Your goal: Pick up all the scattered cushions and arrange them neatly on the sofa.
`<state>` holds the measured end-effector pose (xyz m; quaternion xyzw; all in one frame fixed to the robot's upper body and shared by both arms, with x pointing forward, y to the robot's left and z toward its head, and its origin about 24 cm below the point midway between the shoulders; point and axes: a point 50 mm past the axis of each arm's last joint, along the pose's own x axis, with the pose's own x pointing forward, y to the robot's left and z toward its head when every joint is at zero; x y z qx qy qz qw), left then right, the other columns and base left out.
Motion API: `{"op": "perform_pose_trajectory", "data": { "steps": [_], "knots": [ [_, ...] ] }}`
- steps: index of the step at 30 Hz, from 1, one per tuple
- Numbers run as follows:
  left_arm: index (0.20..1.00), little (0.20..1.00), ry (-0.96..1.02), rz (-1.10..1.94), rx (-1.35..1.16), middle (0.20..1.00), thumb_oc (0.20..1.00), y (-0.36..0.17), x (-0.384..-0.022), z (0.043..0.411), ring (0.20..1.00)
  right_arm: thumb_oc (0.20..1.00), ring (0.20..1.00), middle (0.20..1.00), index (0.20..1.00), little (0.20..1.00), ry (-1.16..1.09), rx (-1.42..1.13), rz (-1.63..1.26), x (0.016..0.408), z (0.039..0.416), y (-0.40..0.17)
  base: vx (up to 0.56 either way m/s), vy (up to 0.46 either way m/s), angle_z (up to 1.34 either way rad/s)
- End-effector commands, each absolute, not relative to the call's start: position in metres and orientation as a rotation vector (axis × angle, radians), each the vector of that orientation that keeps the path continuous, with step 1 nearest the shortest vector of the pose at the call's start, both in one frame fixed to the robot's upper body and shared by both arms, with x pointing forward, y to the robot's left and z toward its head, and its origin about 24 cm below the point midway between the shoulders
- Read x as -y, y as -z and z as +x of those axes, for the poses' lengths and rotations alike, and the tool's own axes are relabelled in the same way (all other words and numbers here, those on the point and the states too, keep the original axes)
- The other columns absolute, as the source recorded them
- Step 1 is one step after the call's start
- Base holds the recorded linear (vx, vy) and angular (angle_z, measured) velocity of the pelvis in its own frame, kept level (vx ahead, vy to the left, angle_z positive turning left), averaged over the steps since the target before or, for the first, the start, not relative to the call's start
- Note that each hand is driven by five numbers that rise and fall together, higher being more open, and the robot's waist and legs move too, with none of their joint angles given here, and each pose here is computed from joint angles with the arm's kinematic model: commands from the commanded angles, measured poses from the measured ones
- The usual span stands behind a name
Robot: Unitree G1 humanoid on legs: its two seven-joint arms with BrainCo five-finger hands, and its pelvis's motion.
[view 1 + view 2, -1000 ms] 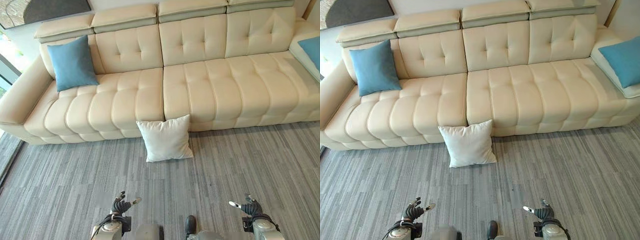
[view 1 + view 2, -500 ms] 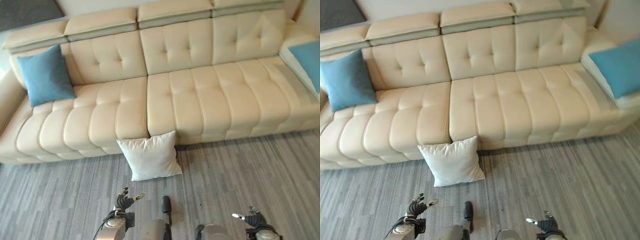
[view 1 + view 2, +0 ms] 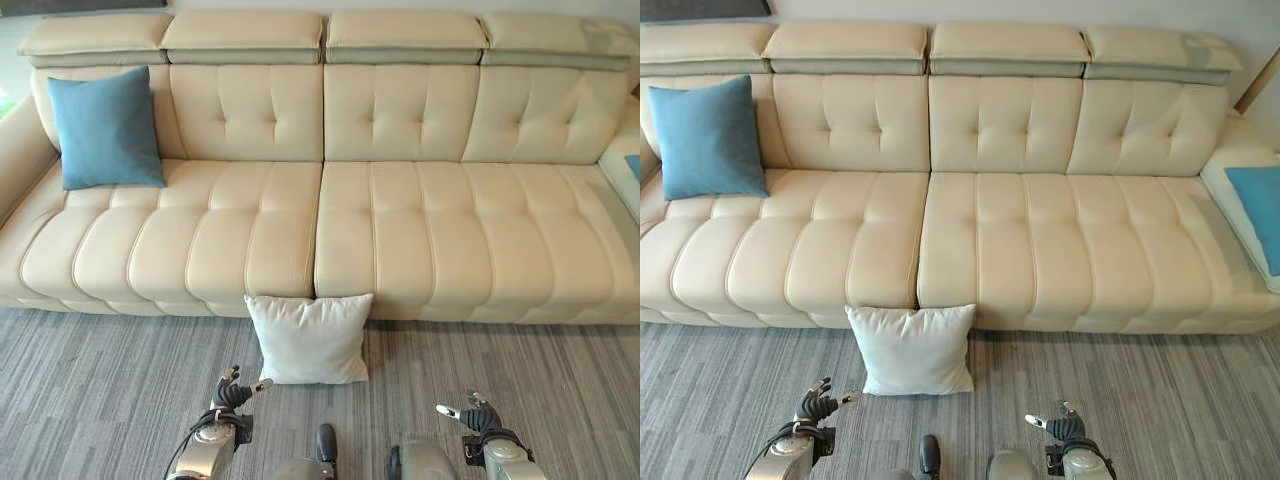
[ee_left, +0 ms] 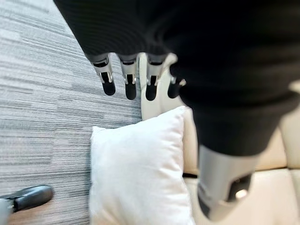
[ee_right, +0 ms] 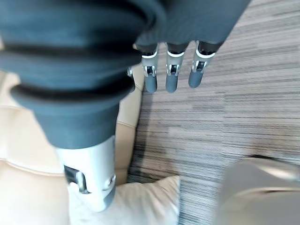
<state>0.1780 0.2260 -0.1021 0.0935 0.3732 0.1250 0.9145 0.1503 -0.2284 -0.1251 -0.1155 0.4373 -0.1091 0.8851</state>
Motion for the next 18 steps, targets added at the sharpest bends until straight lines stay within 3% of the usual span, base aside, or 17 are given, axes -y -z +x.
{"op": "perform_pose_trajectory", "data": {
  "steps": [1, 18],
  "knots": [
    [1.0, 1.0, -0.278, 0.193, -0.73, 1.0, 1.0, 0.095, -0.235, 0.178, 1.0, 1.0, 1.0, 1.0, 1.0, 1.0, 0.259, -0.866, -0.256, 0.241, 0.156, 0.118, 0.23, -0.054, -0.09],
    [1.0, 1.0, -0.286, 0.078, -0.747, 1.0, 1.0, 0.102, -0.22, 0.17, 1.0, 1.0, 1.0, 1.0, 1.0, 1.0, 0.297, -0.897, -0.274, 0.257, 0.146, 0.118, 0.14, -0.092, 0.06]
  ]
}}
